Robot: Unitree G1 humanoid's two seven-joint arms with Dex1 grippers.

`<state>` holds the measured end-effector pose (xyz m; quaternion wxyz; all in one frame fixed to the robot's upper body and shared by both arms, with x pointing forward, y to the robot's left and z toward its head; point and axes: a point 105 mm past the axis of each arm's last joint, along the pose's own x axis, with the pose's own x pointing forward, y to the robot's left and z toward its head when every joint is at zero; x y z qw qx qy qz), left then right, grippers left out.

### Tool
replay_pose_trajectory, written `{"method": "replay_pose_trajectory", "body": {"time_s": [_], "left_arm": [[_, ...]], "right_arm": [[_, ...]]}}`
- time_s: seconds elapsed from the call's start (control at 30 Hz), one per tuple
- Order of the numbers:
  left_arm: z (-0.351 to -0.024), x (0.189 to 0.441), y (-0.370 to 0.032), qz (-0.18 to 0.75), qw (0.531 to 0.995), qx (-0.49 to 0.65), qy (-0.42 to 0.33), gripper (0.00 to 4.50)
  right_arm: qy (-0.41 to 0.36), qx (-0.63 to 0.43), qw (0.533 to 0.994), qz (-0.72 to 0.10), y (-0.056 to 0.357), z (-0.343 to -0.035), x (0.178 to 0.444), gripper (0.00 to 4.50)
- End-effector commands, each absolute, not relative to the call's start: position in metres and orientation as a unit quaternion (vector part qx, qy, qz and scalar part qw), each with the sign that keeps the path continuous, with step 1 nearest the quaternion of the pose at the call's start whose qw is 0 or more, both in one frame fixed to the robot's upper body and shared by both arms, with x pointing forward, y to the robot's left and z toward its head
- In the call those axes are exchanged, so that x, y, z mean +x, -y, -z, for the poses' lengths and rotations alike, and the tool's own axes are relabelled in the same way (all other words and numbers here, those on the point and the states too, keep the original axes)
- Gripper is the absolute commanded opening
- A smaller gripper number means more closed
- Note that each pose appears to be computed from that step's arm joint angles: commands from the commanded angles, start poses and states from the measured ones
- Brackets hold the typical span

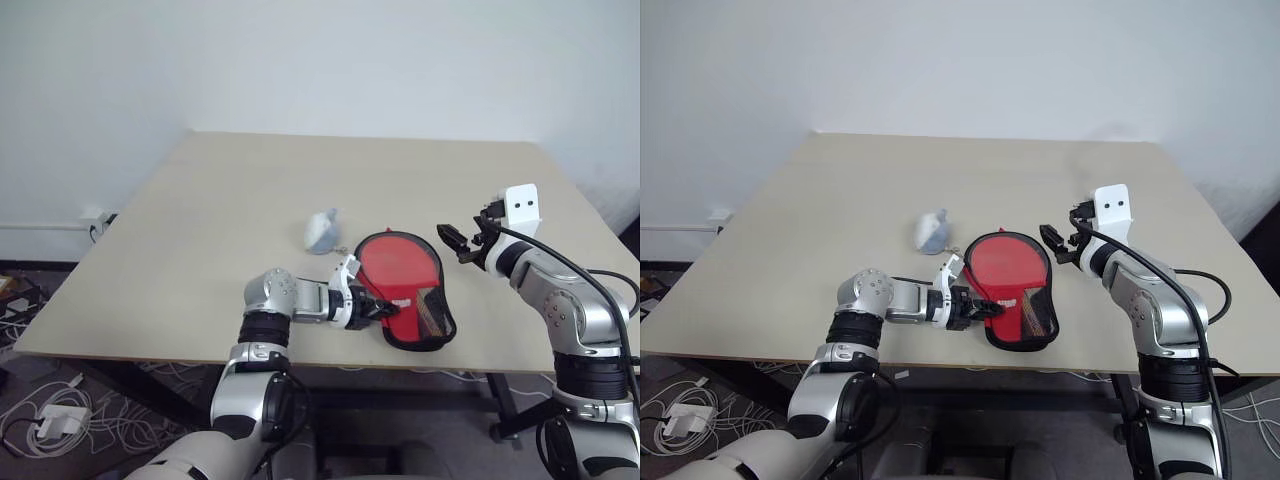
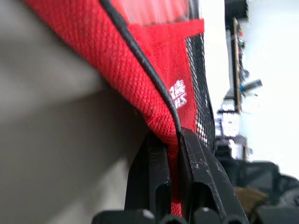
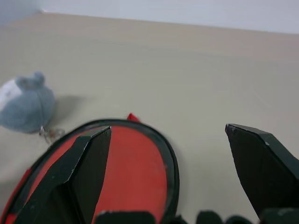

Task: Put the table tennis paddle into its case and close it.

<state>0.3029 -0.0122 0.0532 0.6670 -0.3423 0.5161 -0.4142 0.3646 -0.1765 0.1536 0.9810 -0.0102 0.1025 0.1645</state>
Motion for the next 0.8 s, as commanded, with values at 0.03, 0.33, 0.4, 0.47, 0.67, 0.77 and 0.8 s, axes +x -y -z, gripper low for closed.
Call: {"method": "replay_pose_trajectory", "body": {"time_s": [0.03,0.33,0.4,0.47,0.67,0.77,0.8], "left_arm": [[-0.073,0.29,0.024,0.469,0.644,-0.325,-0.509,0.04],[-0.071,0.253,0.045,0.537,0.591,-0.259,-0.544,0.04],[-0.072,0.25,0.046,0.545,0.59,-0.245,-0.543,0.04],[-0.073,0.245,0.048,0.557,0.586,-0.231,-0.541,0.04],[-0.067,0.243,0.047,0.551,0.593,-0.207,-0.549,0.04],[-0.07,0.259,0.044,0.541,0.649,-0.181,-0.504,0.04],[-0.071,0.262,0.043,0.537,0.659,-0.178,-0.496,0.04]], "right_arm": [[-0.068,-0.017,0.984,-0.163,0.175,-0.172,0.367,4.24],[-0.068,-0.022,0.985,-0.157,0.176,-0.173,0.37,4.24],[-0.068,-0.022,0.985,-0.156,0.176,-0.174,0.371,4.24],[-0.067,-0.023,0.985,-0.155,0.177,-0.174,0.371,4.24],[-0.068,-0.023,0.986,-0.15,0.178,-0.174,0.369,4.24],[-0.072,-0.032,0.986,-0.145,0.179,-0.17,0.368,4.24],[-0.073,-0.036,0.986,-0.143,0.18,-0.169,0.368,4.24]]}}
